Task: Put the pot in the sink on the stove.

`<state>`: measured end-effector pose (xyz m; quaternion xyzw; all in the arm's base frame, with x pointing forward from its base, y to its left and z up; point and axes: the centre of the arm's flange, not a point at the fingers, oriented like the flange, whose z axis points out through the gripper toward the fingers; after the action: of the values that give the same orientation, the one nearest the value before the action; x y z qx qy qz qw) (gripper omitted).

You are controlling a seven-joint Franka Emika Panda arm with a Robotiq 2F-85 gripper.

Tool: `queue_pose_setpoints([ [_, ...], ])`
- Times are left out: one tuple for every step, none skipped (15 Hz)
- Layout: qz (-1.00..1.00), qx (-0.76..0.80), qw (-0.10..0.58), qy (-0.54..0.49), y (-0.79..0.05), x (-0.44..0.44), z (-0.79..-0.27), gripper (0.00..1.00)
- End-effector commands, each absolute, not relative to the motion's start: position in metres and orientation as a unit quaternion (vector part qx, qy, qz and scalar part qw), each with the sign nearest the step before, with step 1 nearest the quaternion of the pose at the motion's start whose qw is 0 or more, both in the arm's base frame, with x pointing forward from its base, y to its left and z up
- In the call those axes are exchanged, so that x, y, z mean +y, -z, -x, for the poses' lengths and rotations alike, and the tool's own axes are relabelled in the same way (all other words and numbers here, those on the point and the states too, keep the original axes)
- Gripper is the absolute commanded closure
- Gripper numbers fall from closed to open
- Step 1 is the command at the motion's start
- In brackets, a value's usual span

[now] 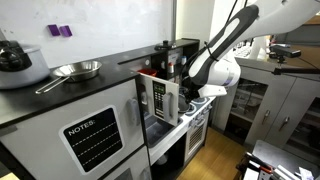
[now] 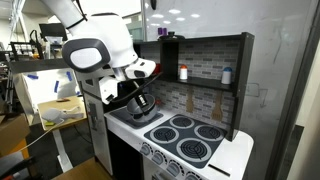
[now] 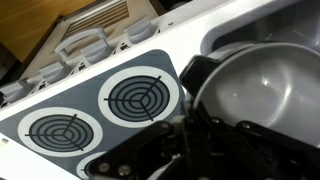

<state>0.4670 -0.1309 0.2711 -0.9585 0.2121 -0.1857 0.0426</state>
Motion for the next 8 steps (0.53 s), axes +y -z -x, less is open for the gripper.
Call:
queue_pose_setpoints([
  [0.944, 0.272, 0.045, 0.182, -0.291, -0.129, -0.459, 0.99],
  [0.938, 0.292, 0.046, 0.18, -0.294, -0.131, -0.456, 0.99],
  [0.933, 0.309, 0.046, 0.178, -0.297, -0.132, -0.454, 0.99],
  [0.928, 0.326, 0.047, 0.175, -0.3, -0.133, -0.451, 0.99],
  [0.922, 0.342, 0.048, 0.173, -0.303, -0.134, -0.449, 0.99],
  [0.917, 0.358, 0.048, 0.17, -0.306, -0.135, -0.447, 0.99],
  [0.911, 0.373, 0.047, 0.168, -0.311, -0.135, -0.447, 0.99],
  [0.906, 0.387, 0.046, 0.164, -0.316, -0.133, -0.447, 0.99],
])
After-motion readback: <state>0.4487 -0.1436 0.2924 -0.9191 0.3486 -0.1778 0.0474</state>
